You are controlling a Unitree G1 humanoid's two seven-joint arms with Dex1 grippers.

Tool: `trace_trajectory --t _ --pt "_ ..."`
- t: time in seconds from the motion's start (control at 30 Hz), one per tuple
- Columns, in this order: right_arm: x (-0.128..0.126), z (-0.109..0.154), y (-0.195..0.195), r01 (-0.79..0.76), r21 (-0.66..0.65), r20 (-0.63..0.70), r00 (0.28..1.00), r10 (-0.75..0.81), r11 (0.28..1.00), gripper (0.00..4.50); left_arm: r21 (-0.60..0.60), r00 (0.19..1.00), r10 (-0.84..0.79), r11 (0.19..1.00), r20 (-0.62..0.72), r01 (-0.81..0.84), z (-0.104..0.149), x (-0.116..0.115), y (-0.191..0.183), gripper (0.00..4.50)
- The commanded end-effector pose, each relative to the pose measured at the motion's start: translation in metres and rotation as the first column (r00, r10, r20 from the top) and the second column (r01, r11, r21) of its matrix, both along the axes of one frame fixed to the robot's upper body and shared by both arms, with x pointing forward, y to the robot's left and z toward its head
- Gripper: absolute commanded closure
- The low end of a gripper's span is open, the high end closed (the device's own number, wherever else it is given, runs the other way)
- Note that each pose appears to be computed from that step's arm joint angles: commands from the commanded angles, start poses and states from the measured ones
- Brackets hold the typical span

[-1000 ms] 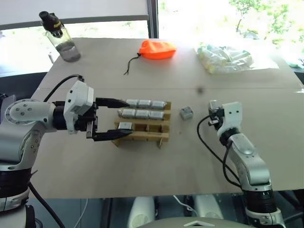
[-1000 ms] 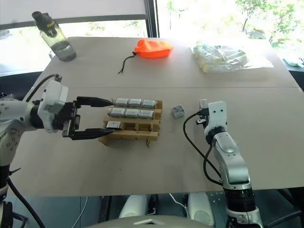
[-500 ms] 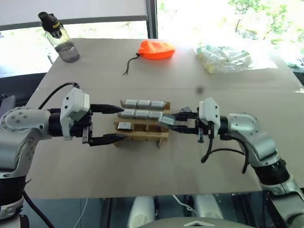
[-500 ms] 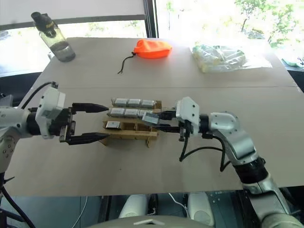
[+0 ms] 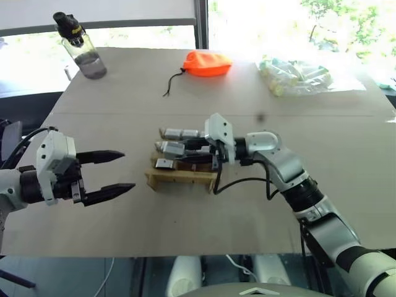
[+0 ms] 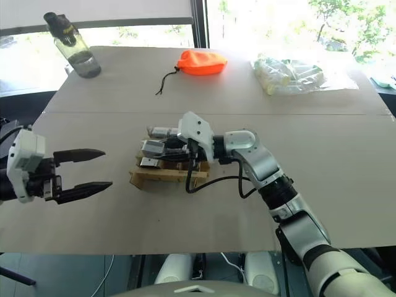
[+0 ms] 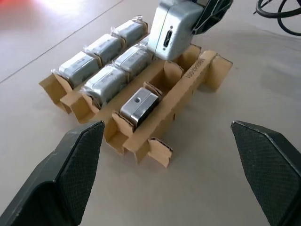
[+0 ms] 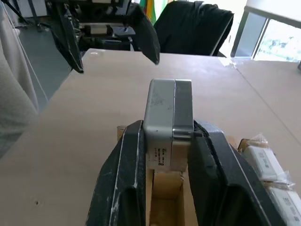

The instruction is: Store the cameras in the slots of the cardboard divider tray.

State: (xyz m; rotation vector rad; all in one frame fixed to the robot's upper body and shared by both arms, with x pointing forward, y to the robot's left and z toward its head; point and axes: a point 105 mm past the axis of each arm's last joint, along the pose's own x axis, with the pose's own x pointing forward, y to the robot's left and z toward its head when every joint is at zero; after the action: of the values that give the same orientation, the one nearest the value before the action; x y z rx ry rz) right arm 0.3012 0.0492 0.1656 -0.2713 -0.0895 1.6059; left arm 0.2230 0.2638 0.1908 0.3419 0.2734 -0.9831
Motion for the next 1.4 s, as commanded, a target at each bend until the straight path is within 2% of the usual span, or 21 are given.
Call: trace_trajectory --t 0.03,0.13,0.37,0.57,0.6,0.63,0.77,0.8,0.87,0.93,1.03,1.13,1.23,1.33,1.4 --pt "0.003 -0.01 -0.003 -0.02 -0.096 -0.044 0.999 0.016 0.995 3.82 0.035 0.999 -0.02 0.999 0.04 0.019 0.01 -0.004 -0.002 0.0" --pt "0.012 -0.015 -0.005 0.021 -0.128 -0.058 0.998 -0.029 0.992 3.82 0.04 0.999 -0.028 0.999 0.029 0.027 0.007 -0.006 -0.003 0.0" --pt "0.009 -0.025 0.0 0.029 -0.171 -0.109 0.993 -0.049 0.985 3.82 0.047 0.999 -0.037 0.998 0.021 0.036 0.003 -0.004 -0.004 0.0" --pt "0.007 -0.029 -0.002 0.007 -0.191 -0.065 0.998 -0.02 0.982 3.82 0.05 0.998 -0.053 0.997 0.022 0.052 0.004 -0.001 -0.007 0.0" --pt "0.006 -0.03 -0.004 -0.005 -0.202 -0.05 0.999 -0.005 0.979 2.78 0.05 0.998 -0.055 0.997 0.022 0.053 0.004 0.0 -0.007 0.0" --pt "0.004 -0.031 -0.005 -0.019 -0.211 -0.042 0.999 0.01 0.977 2.39 0.049 0.998 -0.057 0.997 0.022 0.055 0.005 0.001 -0.008 0.0" --pt "0.004 -0.015 -0.006 0.003 -0.127 -0.038 0.999 -0.008 0.992 0.31 0.05 0.998 -0.066 0.997 0.023 0.065 0.004 0.004 -0.01 0.0" --pt "0.002 -0.011 -0.009 -0.007 -0.125 -0.032 0.999 0.003 0.992 0.07 0.05 0.997 -0.069 0.996 0.023 0.068 0.004 0.005 -0.01 0.0" --pt "-0.002 -0.002 -0.014 -0.017 -0.11 -0.02 1.0 0.015 0.994 0.07 0.048 0.997 -0.072 0.996 0.024 0.071 0.004 0.005 -0.011 0.0" --pt "-0.007 0.022 -0.023 -0.013 -0.037 0.013 1.0 0.014 0.999 0.07 0.047 0.997 -0.075 0.996 0.024 0.074 0.004 0.005 -0.012 0.0" --pt "0.002 0.056 -0.049 0.111 0.078 0.029 0.993 -0.114 0.991 0.07 0.042 0.997 -0.078 0.996 0.025 0.077 0.004 0.005 -0.014 0.0" --pt "0.024 0.058 -0.087 0.315 0.112 0.05 0.945 -0.322 0.942 0.07 0.035 0.996 -0.082 0.996 0.027 0.081 0.002 0.007 -0.016 0.0" --pt "0.037 0.039 -0.114 0.489 0.09 0.059 0.867 -0.495 0.868 0.07 0.029 0.996 -0.086 0.996 0.03 0.085 0.002 0.008 -0.019 0.0" --pt "0.049 0.014 -0.14 0.701 0.072 0.057 0.707 -0.705 0.709 0.07 0.028 0.996 -0.089 0.996 0.033 0.088 0.002 0.009 -0.02 0.0" --pt "0.051 0.007 -0.151 0.813 0.106 -0.038 0.579 -0.815 0.573 0.07 0.026 0.995 -0.089 0.996 0.034 0.088 0.003 0.009 -0.02 0.0"
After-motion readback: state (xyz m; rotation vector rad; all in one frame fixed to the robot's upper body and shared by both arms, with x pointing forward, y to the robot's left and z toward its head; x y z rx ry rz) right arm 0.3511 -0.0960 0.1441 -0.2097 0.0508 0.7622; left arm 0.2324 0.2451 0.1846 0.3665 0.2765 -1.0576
